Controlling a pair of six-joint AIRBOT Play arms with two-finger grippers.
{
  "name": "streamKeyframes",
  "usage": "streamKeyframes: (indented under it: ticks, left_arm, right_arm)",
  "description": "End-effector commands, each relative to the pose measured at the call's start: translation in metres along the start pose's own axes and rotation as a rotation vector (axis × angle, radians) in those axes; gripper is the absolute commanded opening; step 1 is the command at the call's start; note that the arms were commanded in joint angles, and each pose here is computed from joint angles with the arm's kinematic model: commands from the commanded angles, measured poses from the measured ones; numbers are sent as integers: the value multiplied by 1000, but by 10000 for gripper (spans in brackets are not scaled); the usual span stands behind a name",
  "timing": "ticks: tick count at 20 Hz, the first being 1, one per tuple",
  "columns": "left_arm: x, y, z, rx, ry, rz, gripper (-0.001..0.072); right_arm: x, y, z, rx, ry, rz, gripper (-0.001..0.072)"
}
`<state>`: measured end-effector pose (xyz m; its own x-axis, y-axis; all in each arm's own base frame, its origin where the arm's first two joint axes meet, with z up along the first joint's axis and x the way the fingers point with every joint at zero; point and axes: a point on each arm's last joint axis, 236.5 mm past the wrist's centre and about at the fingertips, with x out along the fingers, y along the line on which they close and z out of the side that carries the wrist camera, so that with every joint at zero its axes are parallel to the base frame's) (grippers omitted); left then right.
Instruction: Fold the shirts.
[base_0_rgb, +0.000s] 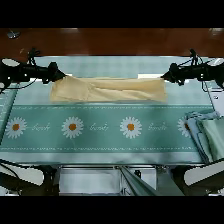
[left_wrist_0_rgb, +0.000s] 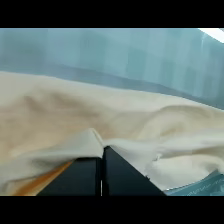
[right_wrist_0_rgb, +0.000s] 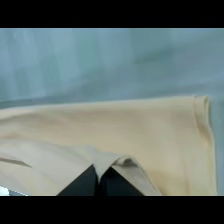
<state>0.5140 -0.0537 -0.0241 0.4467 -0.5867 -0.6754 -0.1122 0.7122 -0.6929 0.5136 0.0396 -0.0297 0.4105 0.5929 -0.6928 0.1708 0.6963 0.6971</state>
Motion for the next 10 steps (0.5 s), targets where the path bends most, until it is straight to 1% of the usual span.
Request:
streamKeyframes:
  ticks: [1,2,3,4,5,6,7,9,10]
  left_arm:
    - [15,4,2,-18,24,7,22]
    - [15,5,1,-18,28,6,22]
    - [15,4,-1,-12,37,3,63]
    - [13,1,-7,3,63,-6,328]
    - [7,0,-14,31,108,-16,686]
    - [-4,7,-19,60,152,5,702]
    - [-22,23,-25,51,213,67,700]
    - [-70,81,-43,-82,305,300,699]
    - [-93,101,-50,-97,328,382,699]
  right_arm:
    - [22,1,16,25,-19,-6,23]
    - [26,-3,16,54,-15,-7,24]
    - [29,-6,13,70,-1,-7,65]
    - [28,-8,11,71,13,-8,344]
    - [24,-7,9,62,25,0,635]
    - [17,-8,6,39,48,5,614]
    - [6,-14,2,31,80,3,615]
    - [-14,-43,-12,50,153,-56,615]
    - [-22,-63,-23,70,200,-119,615]
